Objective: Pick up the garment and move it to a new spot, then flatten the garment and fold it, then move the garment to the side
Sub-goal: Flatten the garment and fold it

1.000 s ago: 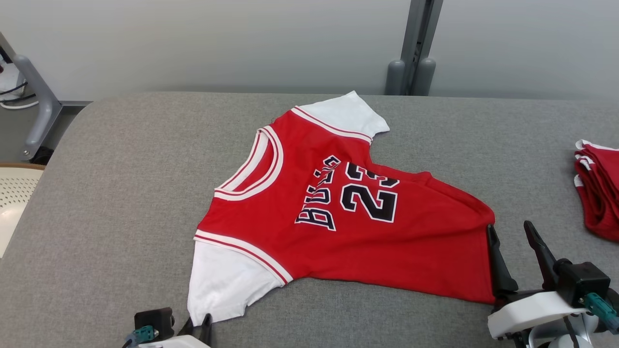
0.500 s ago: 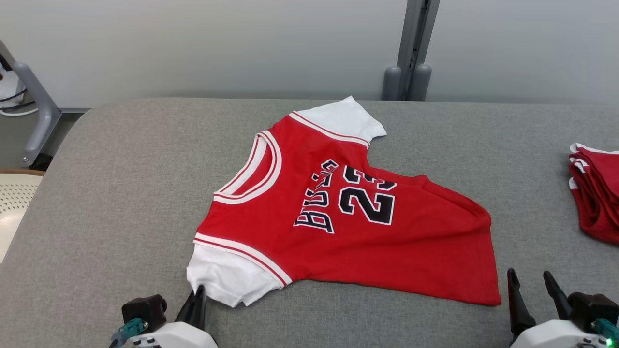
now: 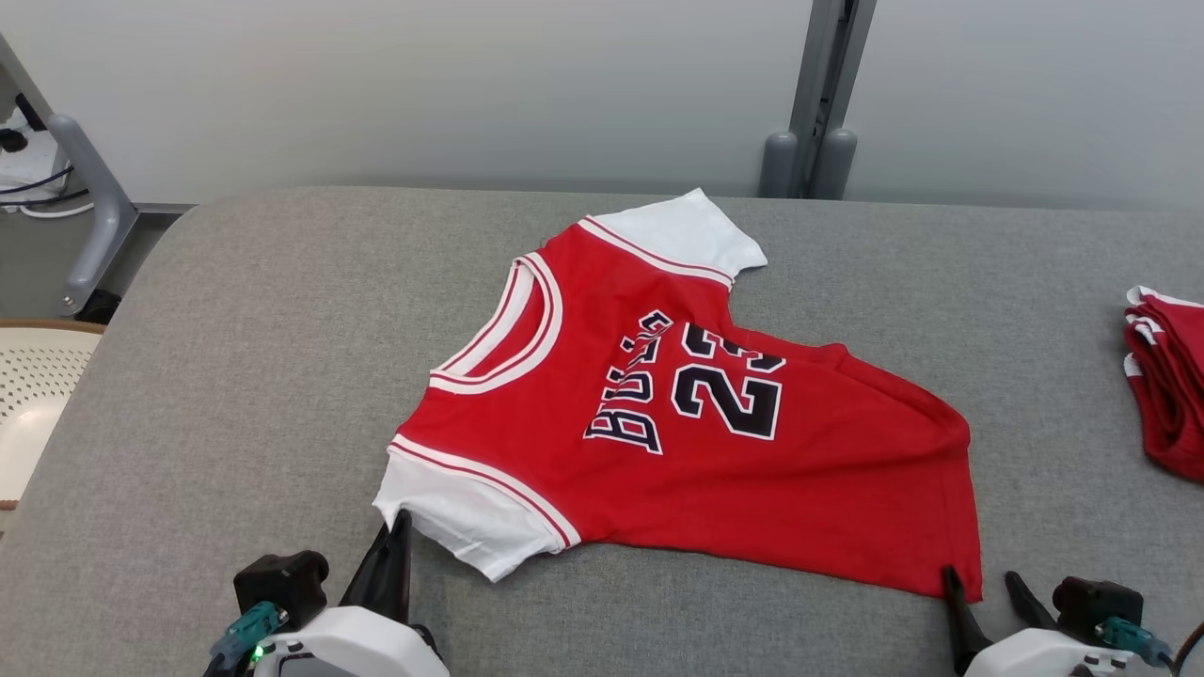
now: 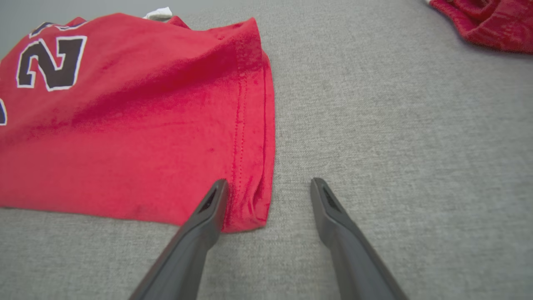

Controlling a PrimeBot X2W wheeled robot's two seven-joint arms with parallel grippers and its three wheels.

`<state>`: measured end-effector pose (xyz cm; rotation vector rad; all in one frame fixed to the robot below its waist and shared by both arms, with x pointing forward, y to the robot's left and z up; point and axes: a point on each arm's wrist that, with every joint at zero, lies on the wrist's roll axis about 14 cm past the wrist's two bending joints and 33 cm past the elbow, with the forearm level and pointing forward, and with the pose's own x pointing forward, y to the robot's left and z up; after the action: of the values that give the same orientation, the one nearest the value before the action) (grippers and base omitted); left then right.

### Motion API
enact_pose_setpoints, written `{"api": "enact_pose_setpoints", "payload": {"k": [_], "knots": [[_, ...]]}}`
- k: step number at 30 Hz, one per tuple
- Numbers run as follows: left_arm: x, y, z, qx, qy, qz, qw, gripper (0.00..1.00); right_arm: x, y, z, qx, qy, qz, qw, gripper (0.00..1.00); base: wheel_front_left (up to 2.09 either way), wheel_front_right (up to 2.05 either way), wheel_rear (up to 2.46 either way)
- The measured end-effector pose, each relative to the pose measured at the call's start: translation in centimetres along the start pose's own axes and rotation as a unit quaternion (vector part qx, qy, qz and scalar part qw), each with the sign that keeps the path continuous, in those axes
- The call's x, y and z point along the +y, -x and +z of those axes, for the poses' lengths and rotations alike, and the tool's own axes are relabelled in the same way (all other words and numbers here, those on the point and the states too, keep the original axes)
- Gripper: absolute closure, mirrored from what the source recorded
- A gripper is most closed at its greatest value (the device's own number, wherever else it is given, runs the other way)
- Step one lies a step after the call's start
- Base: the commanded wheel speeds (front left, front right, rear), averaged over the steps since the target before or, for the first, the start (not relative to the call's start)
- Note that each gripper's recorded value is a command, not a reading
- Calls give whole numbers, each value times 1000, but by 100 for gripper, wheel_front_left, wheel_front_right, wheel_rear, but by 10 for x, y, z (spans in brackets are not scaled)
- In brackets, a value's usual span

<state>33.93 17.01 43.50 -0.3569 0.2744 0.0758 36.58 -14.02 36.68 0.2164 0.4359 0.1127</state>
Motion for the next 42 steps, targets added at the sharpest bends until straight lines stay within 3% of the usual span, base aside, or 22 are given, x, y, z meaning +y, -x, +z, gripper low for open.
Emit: {"api": "enact_pose_setpoints", "payload": {"k": [3,4,6,9,12,17,19,21,27,35,42], "knots": [[1,1,0,0,-1,2,1000,100,5,-4,-3,11,3,8,1000,1,0,0,0],[1,1,0,0,-1,2,1000,100,8,-5,-5,15,6,12,1000,10,0,0,0],[2,1,0,0,0,3,1000,100,12,-7,-8,24,8,20,999,50,0,0,0],[2,1,1,-1,-1,4,1000,100,18,-8,-11,32,6,28,999,69,0,0,0],[2,0,2,-3,-1,3,1000,100,20,-9,-10,31,4,30,999,100,0,0,0],[-2,-1,9,-19,1,-6,1000,100,20,-11,4,-1,-14,26,1000,100,0,0,0],[-10,-4,19,-38,6,-22,999,100,25,-16,30,-46,-40,32,998,100,0,0,0],[-16,-6,31,-58,12,-35,998,100,33,-16,52,-81,-84,44,992,100,0,0,0],[-39,-10,79,-137,43,-81,986,100,48,-7,112,-169,-149,77,971,100,0,0,0],[-70,4,151,-228,76,-150,959,100,40,30,190,-269,-180,107,940,100,0,0,0],[-110,35,219,-301,79,-232,922,100,37,73,246,-340,-196,141,909,100,0,0,0]]}}
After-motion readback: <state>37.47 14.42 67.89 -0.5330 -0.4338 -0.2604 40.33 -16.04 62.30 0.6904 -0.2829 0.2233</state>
